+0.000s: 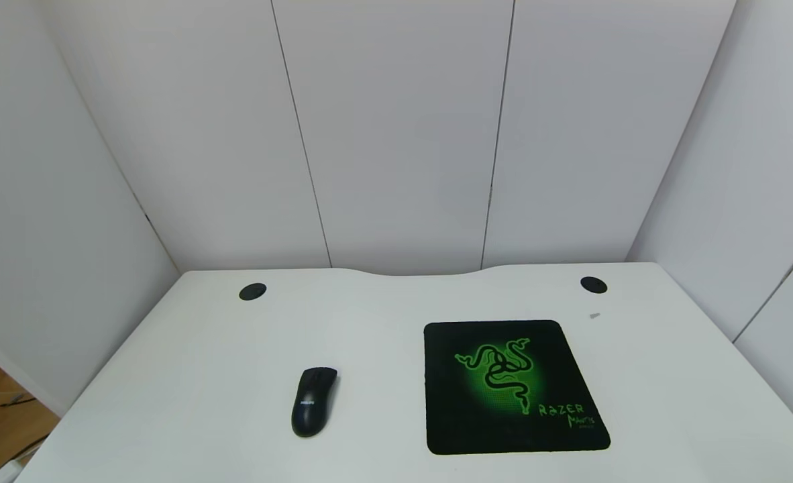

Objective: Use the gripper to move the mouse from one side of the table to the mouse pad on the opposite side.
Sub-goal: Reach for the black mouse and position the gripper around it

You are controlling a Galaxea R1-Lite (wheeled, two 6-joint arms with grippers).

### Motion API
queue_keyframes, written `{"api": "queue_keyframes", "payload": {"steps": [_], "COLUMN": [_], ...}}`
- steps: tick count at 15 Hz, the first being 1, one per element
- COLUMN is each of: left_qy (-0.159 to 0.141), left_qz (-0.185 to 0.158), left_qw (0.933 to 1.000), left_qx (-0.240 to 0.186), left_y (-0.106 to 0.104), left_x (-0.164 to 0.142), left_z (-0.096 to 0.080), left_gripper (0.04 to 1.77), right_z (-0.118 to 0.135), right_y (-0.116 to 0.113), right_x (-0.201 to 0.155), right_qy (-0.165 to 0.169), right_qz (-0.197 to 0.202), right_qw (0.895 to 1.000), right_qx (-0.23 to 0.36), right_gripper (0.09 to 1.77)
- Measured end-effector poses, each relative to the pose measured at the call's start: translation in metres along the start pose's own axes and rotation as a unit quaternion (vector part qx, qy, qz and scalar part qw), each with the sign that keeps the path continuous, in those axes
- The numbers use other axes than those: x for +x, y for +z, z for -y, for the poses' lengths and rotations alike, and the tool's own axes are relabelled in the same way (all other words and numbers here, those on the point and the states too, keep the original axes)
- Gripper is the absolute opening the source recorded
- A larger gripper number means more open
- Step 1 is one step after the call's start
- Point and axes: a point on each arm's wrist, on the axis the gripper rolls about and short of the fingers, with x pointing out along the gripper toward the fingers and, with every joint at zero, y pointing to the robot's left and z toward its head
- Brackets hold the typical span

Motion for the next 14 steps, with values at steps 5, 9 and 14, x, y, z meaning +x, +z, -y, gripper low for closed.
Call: {"api": "queue_keyframes", "payload": {"steps": [5,9,14], "left_qy": [-0.002,-0.005,-0.003], "left_qz": [0.018,0.011,-0.02], "left_qw": [0.9997,0.9998,0.9997], "left_qx": [0.014,0.015,0.014], "left_y": [0.031,0.074,0.125], "left_x": [-0.004,0.005,0.035], "left_z": [0.001,0.003,0.004], "left_gripper": [1.72,1.72,1.72], "right_z": [0.0,0.0,0.0], "right_y": [0.0,0.0,0.0], "right_x": [0.0,0.0,0.0], "right_qy": [0.001,0.001,0.0], "right_qz": [0.0,0.0,0.0], "right_qw": [1.0,1.0,1.0], "right_qx": [0.0,0.0,0.0], "right_gripper": [1.71,1.71,1.71]}}
